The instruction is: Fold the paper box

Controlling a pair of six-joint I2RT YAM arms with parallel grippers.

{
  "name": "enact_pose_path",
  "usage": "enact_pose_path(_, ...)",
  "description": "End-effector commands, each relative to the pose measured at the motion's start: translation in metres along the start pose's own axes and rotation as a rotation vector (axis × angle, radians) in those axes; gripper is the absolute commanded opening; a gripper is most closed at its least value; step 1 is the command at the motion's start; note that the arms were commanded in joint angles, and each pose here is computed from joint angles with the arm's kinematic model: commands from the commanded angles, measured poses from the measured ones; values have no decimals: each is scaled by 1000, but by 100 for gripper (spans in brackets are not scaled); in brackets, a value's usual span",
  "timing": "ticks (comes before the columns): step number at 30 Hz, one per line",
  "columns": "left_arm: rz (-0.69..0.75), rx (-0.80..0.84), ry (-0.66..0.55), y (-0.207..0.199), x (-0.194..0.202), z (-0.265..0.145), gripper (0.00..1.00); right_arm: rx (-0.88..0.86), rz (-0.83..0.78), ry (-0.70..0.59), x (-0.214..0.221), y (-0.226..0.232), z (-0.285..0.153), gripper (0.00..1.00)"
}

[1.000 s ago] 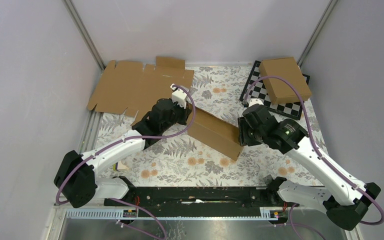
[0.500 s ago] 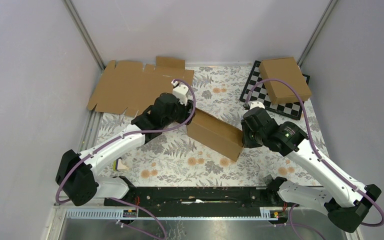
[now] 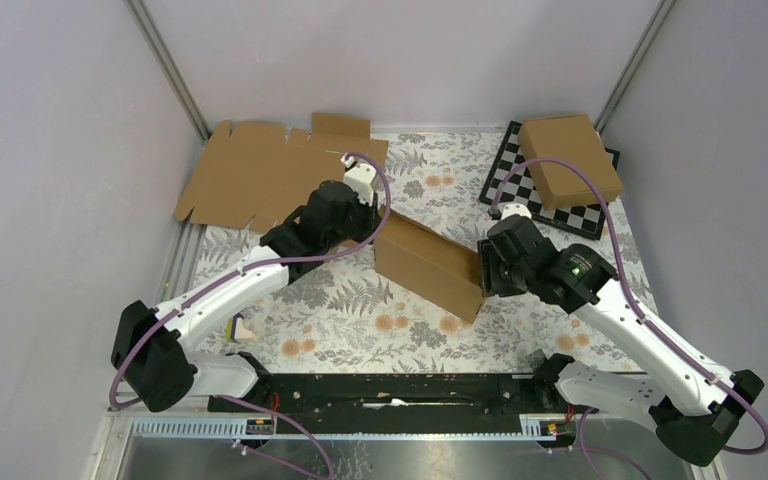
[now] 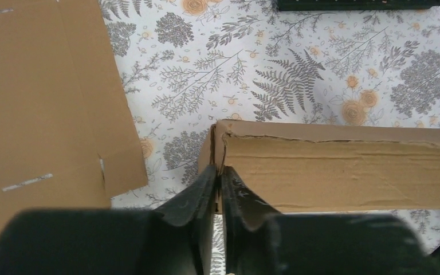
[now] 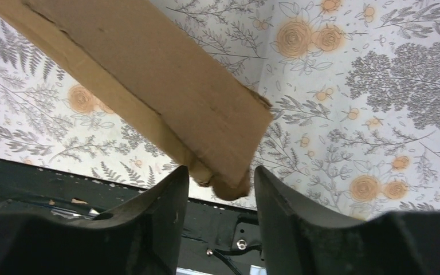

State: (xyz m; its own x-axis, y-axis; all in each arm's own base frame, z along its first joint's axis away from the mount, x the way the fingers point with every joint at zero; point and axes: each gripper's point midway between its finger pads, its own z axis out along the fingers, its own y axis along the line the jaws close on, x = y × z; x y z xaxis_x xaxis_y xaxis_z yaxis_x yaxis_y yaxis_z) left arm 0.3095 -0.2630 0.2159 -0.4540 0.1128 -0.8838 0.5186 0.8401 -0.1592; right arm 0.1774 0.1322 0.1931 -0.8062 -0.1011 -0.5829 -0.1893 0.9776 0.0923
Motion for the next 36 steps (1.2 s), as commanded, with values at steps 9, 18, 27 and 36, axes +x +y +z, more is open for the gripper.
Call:
enact_pose_path(9,16,-50,-55,6,-20,-3,0,63,128,-142,-27,-16,-33,47)
enact_pose_path(18,9,-34,-59,5,-13,-5,0,52,159,-119,-18,-14,-26,2)
enact_pose_path(27,-14,-3,-69,4,13,-9,0,23,161,-58,0,-8,-14,2)
enact_pose_path(36,-38,9,-36,2,41,-3,0,-6,174,-23,16,-2,4,24)
